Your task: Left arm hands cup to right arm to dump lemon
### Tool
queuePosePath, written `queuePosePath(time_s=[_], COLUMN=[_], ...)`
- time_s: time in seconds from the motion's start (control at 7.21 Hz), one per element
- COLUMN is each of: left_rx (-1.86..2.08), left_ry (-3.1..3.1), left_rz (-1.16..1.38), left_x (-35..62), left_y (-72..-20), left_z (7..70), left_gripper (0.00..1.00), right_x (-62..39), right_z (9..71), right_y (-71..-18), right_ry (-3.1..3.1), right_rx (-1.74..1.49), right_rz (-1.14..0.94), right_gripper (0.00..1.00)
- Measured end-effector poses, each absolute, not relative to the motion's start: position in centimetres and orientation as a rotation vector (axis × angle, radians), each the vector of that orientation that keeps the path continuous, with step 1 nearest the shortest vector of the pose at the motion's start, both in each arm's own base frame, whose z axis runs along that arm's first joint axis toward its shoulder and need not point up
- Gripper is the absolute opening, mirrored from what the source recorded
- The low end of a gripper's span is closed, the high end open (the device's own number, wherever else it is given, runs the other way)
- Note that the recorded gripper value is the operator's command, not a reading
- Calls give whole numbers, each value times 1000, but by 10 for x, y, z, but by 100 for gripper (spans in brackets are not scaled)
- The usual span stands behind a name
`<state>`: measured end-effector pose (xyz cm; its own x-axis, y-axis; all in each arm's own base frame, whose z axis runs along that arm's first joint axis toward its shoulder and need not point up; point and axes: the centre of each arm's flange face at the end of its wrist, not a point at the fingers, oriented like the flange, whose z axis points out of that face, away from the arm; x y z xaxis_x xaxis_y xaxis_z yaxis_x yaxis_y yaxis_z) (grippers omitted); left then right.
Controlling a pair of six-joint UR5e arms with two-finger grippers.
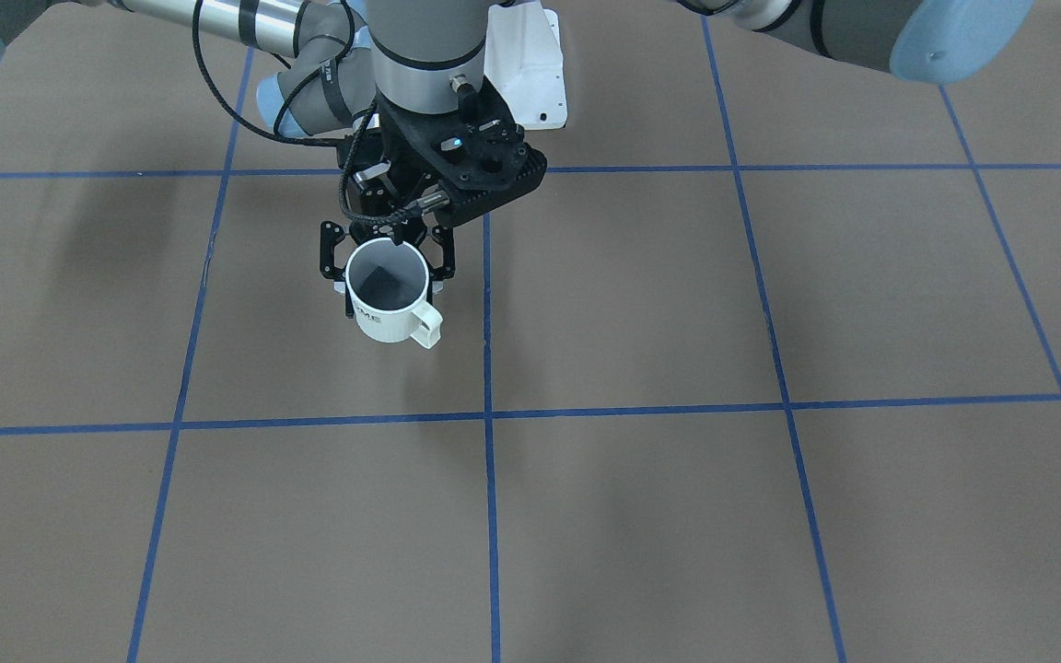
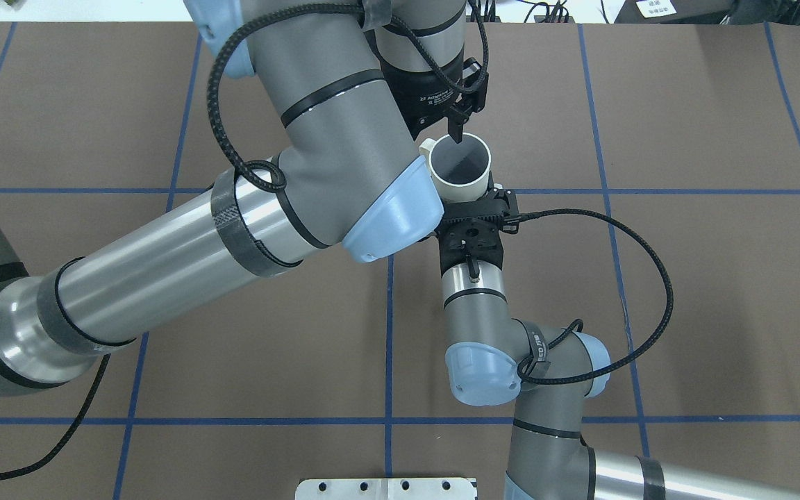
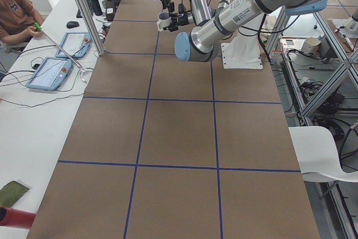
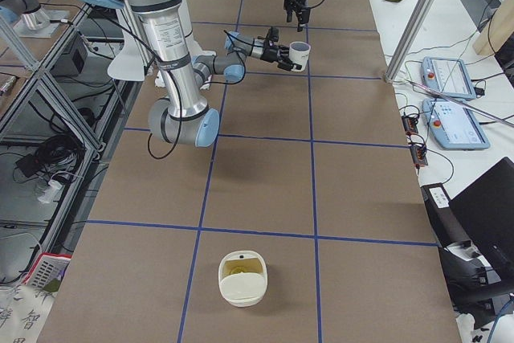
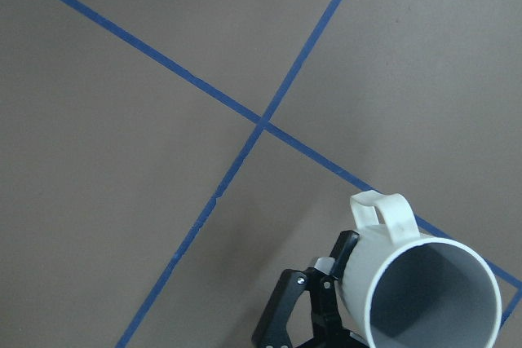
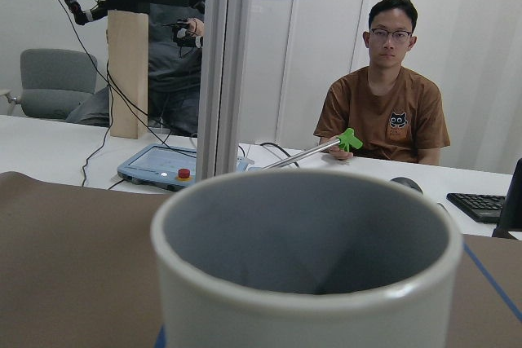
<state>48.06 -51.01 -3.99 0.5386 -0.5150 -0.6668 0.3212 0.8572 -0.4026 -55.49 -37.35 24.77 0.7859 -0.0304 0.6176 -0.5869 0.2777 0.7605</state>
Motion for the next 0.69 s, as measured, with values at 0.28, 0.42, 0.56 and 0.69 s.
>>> queuePosePath(time_s=[0.28, 0.42, 0.56, 0.69], left_rx=[-251, -251, -249, -249], left_ry=[869, 869, 870, 869], left_rz=[-499, -499, -501, -503], left_x=[483, 482, 481, 479], left_y=[-508, -508, -508, -508], left_z=[-39, -39, -39, -39], left_gripper=[67, 67, 67, 67], right_x=[-563, -563, -563, -564], right_z=[231, 228, 224, 218], right_y=[-357, -351, -349, -348], right_ry=[-630, -660, -688, -707], right_rx=[1267, 1268, 1264, 1264], right_rz=[444, 489, 527, 552], right_gripper=[21, 22, 22, 22])
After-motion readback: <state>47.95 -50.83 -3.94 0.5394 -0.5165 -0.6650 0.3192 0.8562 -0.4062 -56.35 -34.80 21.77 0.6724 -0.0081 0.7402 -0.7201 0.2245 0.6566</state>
